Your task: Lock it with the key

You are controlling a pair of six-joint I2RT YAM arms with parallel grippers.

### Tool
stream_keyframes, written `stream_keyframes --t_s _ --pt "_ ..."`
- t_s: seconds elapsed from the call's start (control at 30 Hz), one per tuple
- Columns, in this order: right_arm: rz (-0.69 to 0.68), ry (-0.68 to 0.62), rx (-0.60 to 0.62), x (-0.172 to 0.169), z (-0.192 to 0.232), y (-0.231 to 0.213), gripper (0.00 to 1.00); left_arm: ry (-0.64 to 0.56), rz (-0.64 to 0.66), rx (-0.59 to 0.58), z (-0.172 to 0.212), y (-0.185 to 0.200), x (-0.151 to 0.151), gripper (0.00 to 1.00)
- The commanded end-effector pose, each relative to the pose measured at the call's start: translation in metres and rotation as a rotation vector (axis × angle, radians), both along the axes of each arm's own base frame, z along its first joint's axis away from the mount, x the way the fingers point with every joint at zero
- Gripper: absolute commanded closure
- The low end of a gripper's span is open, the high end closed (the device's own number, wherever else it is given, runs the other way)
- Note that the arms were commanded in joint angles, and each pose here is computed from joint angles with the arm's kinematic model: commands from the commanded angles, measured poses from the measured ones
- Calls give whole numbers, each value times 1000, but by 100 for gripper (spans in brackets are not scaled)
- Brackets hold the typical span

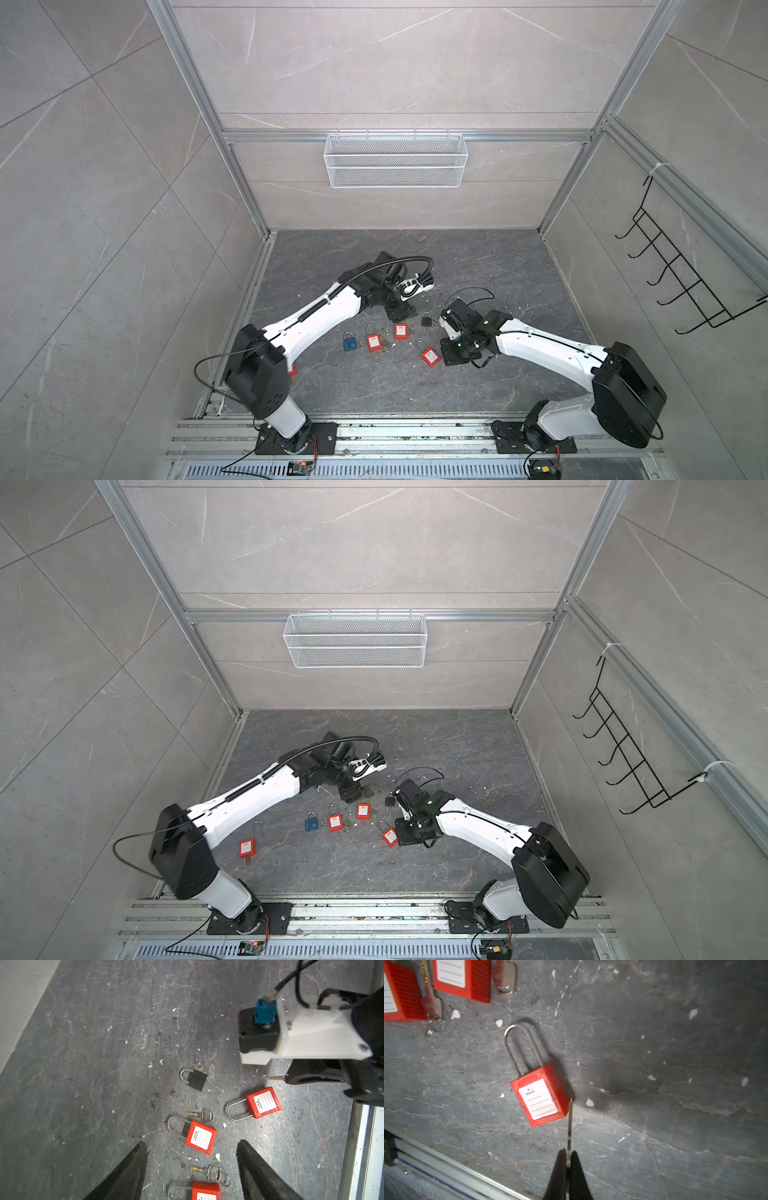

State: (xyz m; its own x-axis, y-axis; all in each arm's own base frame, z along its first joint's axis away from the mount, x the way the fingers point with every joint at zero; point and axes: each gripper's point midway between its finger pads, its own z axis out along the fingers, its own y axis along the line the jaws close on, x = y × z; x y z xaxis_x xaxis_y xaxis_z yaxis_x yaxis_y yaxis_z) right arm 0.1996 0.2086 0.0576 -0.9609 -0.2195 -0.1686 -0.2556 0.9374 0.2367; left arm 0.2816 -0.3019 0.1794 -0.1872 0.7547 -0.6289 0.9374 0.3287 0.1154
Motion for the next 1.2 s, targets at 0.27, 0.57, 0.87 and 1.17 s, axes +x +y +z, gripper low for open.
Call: stream_keyframes --t_s 0.27,0.57,0.87,1.17 --pt "105 27 -96 17 -29 10 97 -124 393 -168 35 70 0 27" --pt "28 99 -16 2 -39 24 94 -111 470 -173 29 94 -13 27" --pt "-71 61 -50 -3 -40 8 93 -108 503 -178 31 101 -16 27" --pt "-99 6 -73 13 -41 7 91 -106 648 -201 35 120 -9 19"
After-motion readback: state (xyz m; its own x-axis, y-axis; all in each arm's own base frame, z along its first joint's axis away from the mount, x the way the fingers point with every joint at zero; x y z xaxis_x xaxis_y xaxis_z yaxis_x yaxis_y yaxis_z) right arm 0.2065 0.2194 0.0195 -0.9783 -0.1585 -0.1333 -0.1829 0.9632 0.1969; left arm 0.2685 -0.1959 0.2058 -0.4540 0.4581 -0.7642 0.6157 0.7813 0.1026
